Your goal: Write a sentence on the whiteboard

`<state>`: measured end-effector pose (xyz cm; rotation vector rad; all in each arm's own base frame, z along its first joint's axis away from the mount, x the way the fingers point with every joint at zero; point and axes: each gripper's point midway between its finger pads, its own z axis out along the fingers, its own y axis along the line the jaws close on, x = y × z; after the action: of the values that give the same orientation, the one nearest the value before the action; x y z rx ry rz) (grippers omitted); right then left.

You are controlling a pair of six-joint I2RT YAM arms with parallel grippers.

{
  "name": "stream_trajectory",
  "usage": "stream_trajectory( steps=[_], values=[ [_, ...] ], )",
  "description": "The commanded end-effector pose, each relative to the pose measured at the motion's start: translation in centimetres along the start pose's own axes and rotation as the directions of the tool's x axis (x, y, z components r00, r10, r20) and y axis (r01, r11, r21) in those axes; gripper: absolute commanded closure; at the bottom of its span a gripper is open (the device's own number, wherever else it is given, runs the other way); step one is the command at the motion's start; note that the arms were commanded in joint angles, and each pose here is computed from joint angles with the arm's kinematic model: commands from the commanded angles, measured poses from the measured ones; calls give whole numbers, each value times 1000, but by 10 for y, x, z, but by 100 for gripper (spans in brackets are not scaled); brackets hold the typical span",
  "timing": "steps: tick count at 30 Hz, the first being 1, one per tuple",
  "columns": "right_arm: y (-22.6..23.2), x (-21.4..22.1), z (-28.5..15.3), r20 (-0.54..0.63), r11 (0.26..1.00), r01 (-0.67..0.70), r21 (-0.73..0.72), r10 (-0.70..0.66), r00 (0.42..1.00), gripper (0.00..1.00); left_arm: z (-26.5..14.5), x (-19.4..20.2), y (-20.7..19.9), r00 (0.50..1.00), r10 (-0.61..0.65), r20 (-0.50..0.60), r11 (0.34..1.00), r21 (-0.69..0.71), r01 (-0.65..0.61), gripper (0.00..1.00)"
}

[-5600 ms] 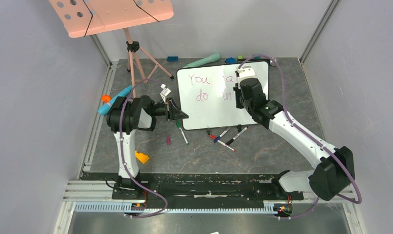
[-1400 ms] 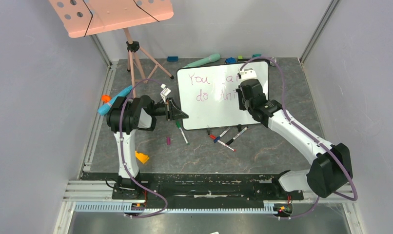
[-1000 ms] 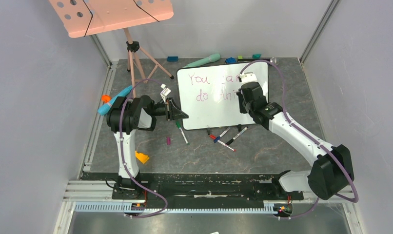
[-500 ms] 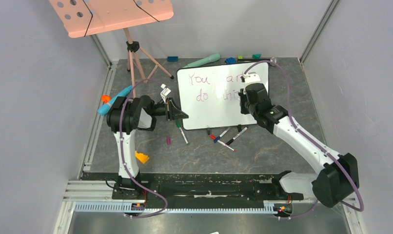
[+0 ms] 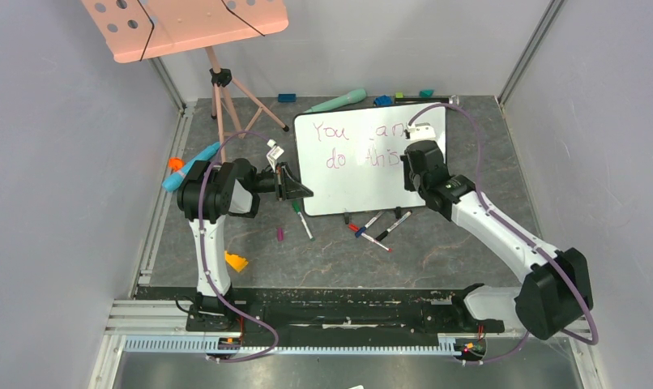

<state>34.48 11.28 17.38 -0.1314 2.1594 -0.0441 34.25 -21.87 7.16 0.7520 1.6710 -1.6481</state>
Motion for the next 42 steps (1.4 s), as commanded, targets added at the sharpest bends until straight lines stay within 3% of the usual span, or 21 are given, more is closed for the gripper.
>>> stream_trajectory(
  steps=[1, 8, 15, 21, 30, 37, 42],
  values=[
    [-4, -9, 12, 7, 999, -29, 40, 29, 1000, 100, 1, -6, 4, 989, 145, 11, 989, 10, -145, 98],
    [-15, 0, 3, 5, 997, -36, 74, 35, 999, 100, 1, -7, 4, 989, 146, 13, 989, 8, -146, 98],
    [-7, -24, -35, 101, 995, -84, -52, 89, 991, 100, 1, -6, 3, 989, 145, 8, 989, 15, -145, 98],
    [-12, -31, -55, 149, 993, -89, -77, 100, 984, 100, 1, -8, 1, 989, 149, 13, 989, 10, -149, 88],
    [-12, -18, -53, 125, 995, -69, -76, 78, 989, 100, 0, -11, -2, 985, 171, 22, 985, -1, -171, 58],
    [-11, -19, -53, 127, 995, -63, -83, 73, 989, 100, 0, -16, -9, 983, 183, 22, 983, 5, -183, 23],
    [-11, -24, -57, 144, 994, -67, -89, 79, 986, 100, -2, -18, -15, 978, 204, 36, 979, -15, -203, 18]
  ],
)
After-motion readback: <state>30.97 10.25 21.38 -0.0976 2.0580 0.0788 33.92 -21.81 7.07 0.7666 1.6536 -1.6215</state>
